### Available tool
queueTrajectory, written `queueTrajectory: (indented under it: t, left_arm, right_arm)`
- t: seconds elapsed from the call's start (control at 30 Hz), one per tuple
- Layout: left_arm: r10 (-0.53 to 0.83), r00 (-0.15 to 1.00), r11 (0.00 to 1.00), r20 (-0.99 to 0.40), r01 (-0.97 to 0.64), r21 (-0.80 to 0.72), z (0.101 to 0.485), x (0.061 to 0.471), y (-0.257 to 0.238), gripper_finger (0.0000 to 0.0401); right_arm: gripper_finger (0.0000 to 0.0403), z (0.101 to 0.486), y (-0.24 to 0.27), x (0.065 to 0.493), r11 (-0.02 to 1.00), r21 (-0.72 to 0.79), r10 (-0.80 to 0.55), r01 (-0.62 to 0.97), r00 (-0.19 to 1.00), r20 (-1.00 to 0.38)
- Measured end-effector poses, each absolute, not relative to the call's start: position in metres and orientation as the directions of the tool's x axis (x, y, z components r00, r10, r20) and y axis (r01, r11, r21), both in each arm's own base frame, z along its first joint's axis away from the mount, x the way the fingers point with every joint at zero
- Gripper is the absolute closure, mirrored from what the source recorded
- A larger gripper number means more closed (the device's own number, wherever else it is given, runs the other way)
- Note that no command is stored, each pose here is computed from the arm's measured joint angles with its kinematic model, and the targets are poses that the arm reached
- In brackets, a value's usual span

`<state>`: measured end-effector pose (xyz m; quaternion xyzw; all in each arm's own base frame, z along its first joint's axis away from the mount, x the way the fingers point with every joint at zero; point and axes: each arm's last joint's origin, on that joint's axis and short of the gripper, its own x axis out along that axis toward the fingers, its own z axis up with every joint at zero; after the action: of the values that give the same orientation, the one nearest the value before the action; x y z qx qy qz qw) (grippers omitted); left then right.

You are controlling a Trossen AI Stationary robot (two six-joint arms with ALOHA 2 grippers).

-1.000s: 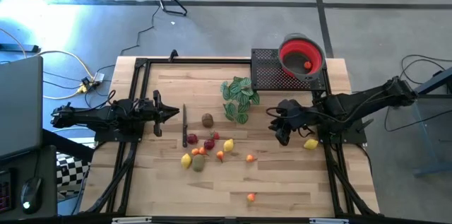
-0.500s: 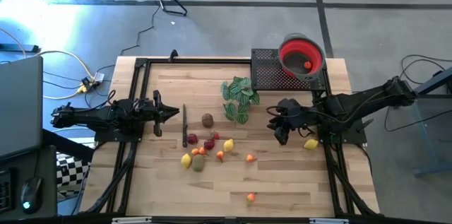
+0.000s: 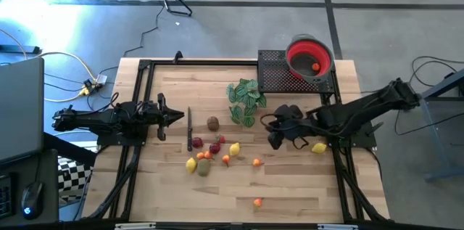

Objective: Pick & Place Fruit
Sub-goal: Put the orange pear into the red colander

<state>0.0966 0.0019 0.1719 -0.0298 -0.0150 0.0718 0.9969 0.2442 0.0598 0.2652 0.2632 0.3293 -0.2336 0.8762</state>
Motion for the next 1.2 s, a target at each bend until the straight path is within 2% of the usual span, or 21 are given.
queueTrajectory:
  t: [0.33,0.57,1.2]
  left_arm:
    - [0.144,0.989,0.988,0.032,-0.142,-0.063,0.1724,0.0965,0.0019,0.0368]
    - [0.144,0.989,0.988,0.032,-0.142,-0.058,0.1725,0.0966,0.0019,0.0368]
    - [0.144,0.989,0.988,0.035,-0.142,-0.056,0.1727,0.0966,0.0019,0.0368]
  right_arm:
    - [0.0298,0.2625,0.0628,0.2497,0.758,0.341,-0.186,0.556,0.685,-0.704]
    - [0.0298,0.2638,0.0623,0.2490,0.815,0.278,-0.192,0.509,0.689,-0.699]
    - [0.0298,0.2639,0.0621,0.2490,0.816,0.273,-0.196,0.509,0.690,-0.697]
